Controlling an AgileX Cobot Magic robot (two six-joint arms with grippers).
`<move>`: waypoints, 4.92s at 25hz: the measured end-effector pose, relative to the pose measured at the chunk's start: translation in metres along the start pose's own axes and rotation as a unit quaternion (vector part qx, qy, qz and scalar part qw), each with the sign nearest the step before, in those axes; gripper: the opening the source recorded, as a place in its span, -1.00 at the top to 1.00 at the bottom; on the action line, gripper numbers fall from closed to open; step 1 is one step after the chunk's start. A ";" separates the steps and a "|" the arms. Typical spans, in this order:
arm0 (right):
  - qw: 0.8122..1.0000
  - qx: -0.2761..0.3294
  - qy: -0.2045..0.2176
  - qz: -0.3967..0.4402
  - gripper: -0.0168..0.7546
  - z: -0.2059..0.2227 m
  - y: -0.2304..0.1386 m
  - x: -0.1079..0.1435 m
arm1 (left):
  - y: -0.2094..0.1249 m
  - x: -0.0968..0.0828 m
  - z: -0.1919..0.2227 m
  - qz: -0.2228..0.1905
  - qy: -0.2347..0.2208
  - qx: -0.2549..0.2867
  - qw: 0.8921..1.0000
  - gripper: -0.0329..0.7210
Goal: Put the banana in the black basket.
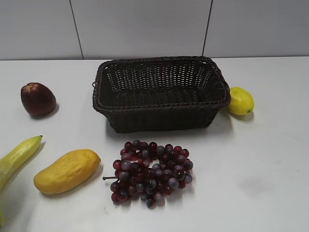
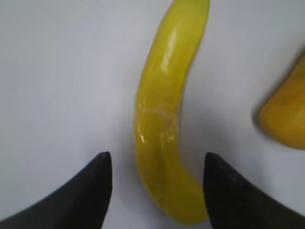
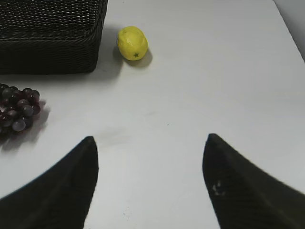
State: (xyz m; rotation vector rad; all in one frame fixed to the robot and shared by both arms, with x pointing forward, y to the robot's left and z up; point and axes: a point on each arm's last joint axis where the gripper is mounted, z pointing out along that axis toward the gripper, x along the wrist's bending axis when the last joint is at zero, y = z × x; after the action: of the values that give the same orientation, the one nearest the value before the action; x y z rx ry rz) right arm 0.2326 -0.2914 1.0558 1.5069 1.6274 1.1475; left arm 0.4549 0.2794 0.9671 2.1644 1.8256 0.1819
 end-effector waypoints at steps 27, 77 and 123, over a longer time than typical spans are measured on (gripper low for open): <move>1.000 0.000 0.000 0.000 -0.39 0.000 0.000 0.000 | 0.023 0.006 0.078 0.044 0.012 0.095 0.994 -0.15; 1.000 0.000 0.000 0.000 -0.39 0.000 0.000 0.000 | 0.185 -0.221 0.059 0.268 -0.097 -0.270 0.920 -0.89; 1.000 0.000 0.000 0.000 -0.39 0.000 0.000 0.000 | 0.047 -0.029 -0.070 -0.016 -0.011 0.102 0.995 -0.66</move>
State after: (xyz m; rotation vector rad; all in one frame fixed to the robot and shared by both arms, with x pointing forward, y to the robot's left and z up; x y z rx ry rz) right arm 0.2326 -0.2914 1.0559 1.5071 1.6277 1.1484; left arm 0.4736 0.2547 1.0503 2.2587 1.9399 -0.0372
